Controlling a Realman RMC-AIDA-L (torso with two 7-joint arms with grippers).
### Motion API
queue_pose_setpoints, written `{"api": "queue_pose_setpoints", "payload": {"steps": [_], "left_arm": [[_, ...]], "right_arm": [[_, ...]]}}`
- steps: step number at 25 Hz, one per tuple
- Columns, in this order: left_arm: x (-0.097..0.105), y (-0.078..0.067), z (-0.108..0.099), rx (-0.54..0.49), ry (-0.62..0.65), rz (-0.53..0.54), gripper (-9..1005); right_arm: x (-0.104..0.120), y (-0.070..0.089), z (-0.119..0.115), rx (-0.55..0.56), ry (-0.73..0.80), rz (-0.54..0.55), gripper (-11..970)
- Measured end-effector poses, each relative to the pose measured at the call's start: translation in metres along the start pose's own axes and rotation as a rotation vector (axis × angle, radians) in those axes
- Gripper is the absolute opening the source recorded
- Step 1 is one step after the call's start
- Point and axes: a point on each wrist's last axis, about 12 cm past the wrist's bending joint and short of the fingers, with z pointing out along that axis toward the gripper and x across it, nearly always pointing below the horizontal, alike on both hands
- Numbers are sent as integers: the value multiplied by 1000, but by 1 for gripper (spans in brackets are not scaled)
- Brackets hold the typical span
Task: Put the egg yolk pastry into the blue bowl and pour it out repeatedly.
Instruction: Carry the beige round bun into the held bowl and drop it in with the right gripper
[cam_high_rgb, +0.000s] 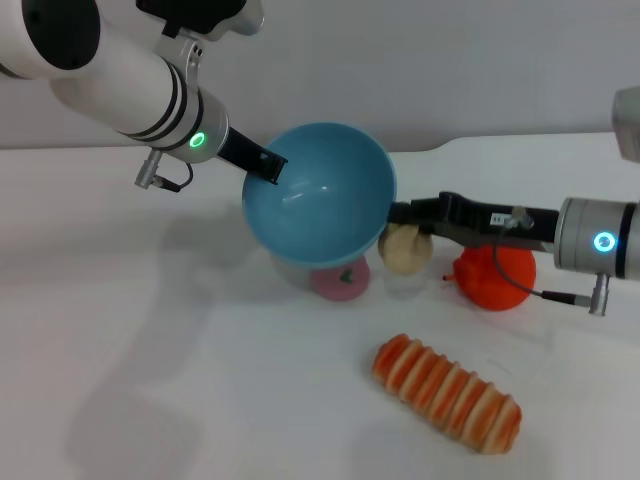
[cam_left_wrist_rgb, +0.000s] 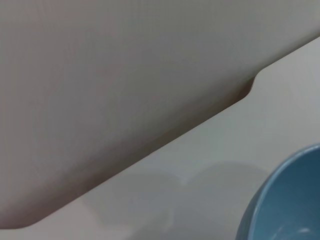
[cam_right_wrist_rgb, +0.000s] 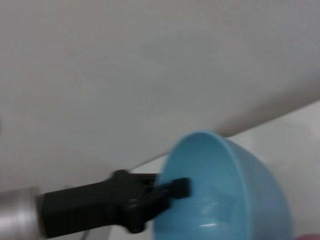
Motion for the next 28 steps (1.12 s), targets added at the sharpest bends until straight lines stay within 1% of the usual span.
{"api": "queue_pose_setpoints", "payload": {"steps": [6, 7, 10, 20, 22, 26, 28], "left_arm": [[-1, -4, 0, 5, 4, 15, -1], [-1, -6, 1, 5, 8, 31, -1], [-2, -8, 1, 7, 9, 38, -1], [-2, -12, 1, 26, 7, 34, 0], [-2, -13, 1, 30, 10, 38, 0], [-2, -14, 1, 33, 12, 39, 0], [-2, -14, 1, 35, 12, 39, 0]], "right_arm": [[-13, 20, 0, -96, -1, -62, 12], [-15, 22, 0, -102, -6, -66, 12], [-19, 25, -1, -118, -17, -69, 11], [-28, 31, 1, -123, -36, -98, 5], [-29, 29, 2, -108, -48, -94, 3], [-31, 19, -2, -51, -87, -78, 1], [-31, 18, -2, -47, -89, -77, 0]]}}
